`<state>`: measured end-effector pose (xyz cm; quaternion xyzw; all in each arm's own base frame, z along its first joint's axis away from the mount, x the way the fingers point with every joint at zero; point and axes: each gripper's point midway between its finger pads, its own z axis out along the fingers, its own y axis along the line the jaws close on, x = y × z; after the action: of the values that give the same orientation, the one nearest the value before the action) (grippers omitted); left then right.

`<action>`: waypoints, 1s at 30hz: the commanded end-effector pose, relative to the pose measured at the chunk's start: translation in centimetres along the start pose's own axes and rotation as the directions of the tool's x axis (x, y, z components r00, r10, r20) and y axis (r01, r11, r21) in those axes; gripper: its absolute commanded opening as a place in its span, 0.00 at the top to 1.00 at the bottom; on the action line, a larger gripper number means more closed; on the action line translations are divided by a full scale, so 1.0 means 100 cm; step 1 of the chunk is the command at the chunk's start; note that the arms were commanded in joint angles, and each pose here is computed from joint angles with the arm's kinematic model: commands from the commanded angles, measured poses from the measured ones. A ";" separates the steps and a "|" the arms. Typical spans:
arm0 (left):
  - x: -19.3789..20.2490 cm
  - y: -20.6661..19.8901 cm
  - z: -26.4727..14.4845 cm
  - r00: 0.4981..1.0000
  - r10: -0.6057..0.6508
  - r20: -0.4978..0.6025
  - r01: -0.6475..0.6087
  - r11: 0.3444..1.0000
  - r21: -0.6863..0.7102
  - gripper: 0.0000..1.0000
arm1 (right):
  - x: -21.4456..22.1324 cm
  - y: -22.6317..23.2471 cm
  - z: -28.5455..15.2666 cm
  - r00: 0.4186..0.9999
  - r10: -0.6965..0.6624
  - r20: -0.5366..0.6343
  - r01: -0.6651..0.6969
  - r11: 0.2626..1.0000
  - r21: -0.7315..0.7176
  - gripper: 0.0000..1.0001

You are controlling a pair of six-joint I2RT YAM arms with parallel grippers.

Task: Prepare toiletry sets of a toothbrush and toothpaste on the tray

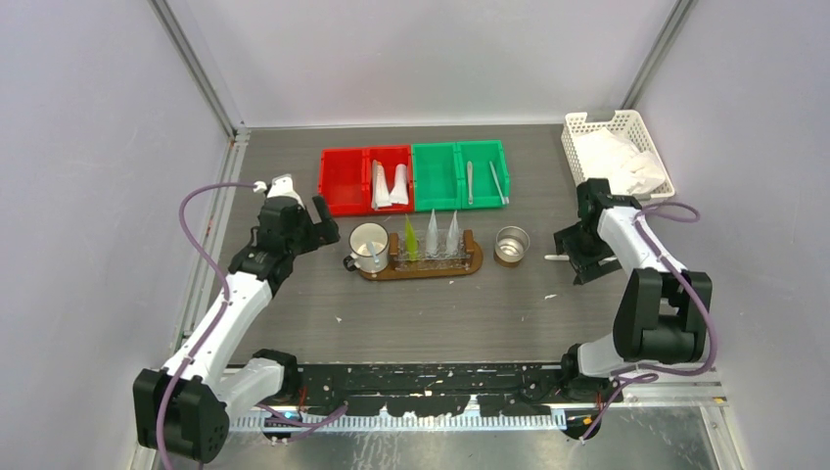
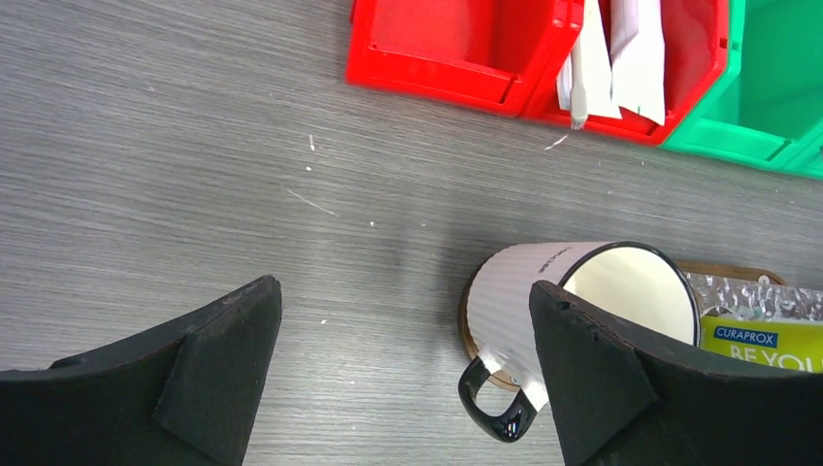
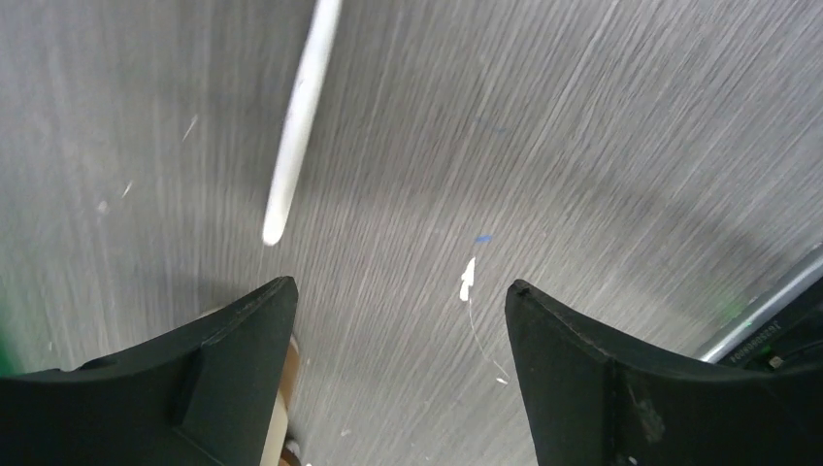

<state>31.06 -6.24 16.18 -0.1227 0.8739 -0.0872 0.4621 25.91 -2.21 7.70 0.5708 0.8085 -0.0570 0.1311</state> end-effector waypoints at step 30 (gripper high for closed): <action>0.003 -0.005 0.006 1.000 -0.009 0.023 0.008 0.999 0.039 0.00 | -0.034 0.000 0.085 0.979 0.171 -0.115 -0.162 0.983 0.087 0.45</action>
<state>31.09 -6.67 14.29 -0.1174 0.8800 -0.0936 0.4505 28.11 -6.95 1.32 0.6490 0.7569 -0.0367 0.0674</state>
